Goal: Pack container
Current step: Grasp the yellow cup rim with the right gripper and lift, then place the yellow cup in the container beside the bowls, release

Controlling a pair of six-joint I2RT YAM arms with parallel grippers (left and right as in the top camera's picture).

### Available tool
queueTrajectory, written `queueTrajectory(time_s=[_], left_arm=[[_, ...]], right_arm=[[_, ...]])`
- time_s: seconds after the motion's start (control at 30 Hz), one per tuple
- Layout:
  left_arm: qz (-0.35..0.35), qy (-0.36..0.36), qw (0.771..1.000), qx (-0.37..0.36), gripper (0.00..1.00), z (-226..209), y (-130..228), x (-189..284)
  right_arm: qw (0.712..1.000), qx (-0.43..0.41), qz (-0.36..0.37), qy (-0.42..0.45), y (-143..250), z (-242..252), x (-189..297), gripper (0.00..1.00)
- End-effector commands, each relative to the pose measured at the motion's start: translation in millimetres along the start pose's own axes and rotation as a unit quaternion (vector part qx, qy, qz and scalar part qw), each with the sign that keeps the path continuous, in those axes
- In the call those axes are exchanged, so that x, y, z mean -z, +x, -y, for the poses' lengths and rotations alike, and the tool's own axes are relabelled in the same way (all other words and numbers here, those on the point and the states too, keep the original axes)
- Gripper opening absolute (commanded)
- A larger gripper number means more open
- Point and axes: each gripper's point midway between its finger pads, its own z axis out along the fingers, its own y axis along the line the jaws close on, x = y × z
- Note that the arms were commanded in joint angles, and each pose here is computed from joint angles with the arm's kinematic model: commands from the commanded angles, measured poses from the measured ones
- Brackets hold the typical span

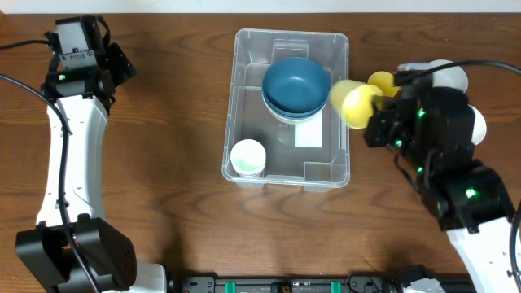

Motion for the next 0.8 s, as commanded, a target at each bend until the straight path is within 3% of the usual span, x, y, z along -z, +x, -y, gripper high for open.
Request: queueTrajectory(time_s=[0.0,0.33,0.77], left_arm=[[0.013,-0.003,1.0,0.004,0.98,-3,-8,8],[0.013,-0.003,1.0,0.004,0.98,-3,-8,8],[0.013,-0.003,1.0,0.004,0.98,-3,-8,8]], right_arm=[[0.999,0.022,-0.001,-0.03,0,-27,-7,0.01],[0.993,0.041,-0.097,-0.055,45,-75,-83,0.01],[0.977,0.045,-0.206,-0.012,68,-92,-127,0.01]])
